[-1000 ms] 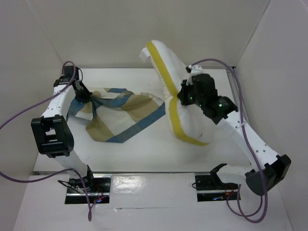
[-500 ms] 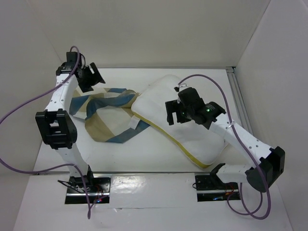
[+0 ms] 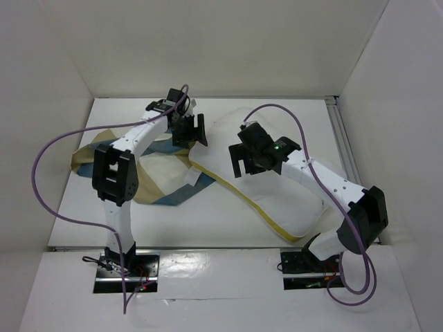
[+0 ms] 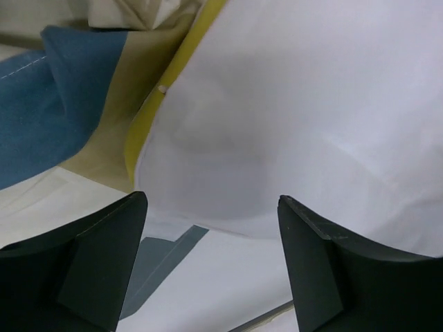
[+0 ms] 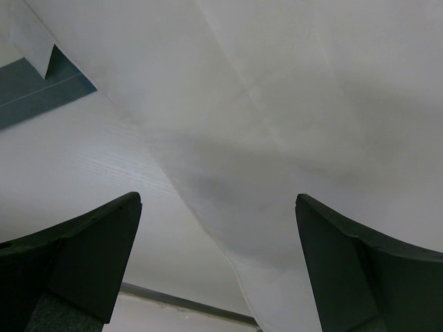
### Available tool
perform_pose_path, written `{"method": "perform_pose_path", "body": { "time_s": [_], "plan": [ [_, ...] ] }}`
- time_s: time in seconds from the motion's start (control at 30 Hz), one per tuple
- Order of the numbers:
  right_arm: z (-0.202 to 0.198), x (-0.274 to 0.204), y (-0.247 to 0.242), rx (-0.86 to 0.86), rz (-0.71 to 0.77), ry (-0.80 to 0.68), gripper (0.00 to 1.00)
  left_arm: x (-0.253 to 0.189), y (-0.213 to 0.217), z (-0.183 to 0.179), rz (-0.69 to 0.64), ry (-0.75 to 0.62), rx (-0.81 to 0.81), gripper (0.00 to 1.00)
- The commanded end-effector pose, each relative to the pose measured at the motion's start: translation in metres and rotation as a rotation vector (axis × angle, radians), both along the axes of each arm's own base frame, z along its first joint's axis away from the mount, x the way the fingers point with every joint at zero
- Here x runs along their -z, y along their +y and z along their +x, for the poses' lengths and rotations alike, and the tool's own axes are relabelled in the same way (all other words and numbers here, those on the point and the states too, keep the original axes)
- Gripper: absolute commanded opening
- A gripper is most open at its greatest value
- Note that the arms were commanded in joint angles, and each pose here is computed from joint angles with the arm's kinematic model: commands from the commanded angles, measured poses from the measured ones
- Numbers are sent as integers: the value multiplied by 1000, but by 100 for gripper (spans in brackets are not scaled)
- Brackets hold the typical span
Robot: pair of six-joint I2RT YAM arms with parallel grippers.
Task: Put the pillow into the pillowcase
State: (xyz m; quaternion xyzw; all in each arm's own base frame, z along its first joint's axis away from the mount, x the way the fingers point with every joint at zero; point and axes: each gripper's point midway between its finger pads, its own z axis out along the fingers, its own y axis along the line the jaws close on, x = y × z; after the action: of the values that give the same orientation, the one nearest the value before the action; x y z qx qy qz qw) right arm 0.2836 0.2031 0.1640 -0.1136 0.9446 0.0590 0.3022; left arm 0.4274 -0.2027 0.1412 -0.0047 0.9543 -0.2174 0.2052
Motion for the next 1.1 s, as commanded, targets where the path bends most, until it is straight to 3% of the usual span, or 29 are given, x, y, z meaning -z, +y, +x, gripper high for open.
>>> {"method": "perform_pose_path", "body": {
  "time_s": [0.0, 0.13, 0.23, 0.3, 0.33, 0.37, 0.43, 0.47, 0.5, 0.6, 0.63, 0.77, 0.87, 0.93, 1.07],
  "plan": [
    [-2, -4, -12, 49, -14, 1, 100, 26, 7, 0, 39, 62, -2, 89],
    [-4, 8, -7, 41, -3, 33, 100, 48, -11, -5, 52, 97, 38, 89],
    [-12, 24, 8, -18, 43, 93, 100, 58, -18, -10, 67, 108, 55, 74],
    [-19, 47, 8, -30, 35, 138, 100, 60, -23, -13, 42, 127, 70, 51],
    [-17, 59, 10, -20, 34, 149, 100, 56, -26, -12, 23, 122, 79, 13],
    [-17, 66, 10, -9, 35, 157, 100, 55, -28, -13, 16, 121, 92, 0],
    [-11, 82, 0, 41, -6, 152, 94, 38, -36, -9, -30, 93, 112, 0],
    [-7, 88, -4, 66, -3, 157, 87, 33, -37, -10, -42, 87, 117, 0],
    [-4, 90, -6, 76, -3, 157, 61, 19, -41, -6, -65, 58, 126, 0],
    [14, 85, -19, 136, -31, 118, 7, -24, -51, -6, -140, -16, 162, 0],
    [27, 76, -27, 174, -58, 77, 0, -32, -52, -8, -153, -28, 169, 0],
    [59, 22, -63, 267, -64, -64, 0, -84, -50, -19, -188, -123, 181, 0],
    [70, -22, -84, 308, -13, -148, 0, -92, -42, -33, -176, -122, 173, 0],
    [63, -32, -91, 297, -21, -149, 0, -103, -35, -45, -166, -144, 174, 0],
    [30, -34, -105, 293, -27, -95, 0, -83, -19, -87, -136, -82, 188, 0]
  ]
}}
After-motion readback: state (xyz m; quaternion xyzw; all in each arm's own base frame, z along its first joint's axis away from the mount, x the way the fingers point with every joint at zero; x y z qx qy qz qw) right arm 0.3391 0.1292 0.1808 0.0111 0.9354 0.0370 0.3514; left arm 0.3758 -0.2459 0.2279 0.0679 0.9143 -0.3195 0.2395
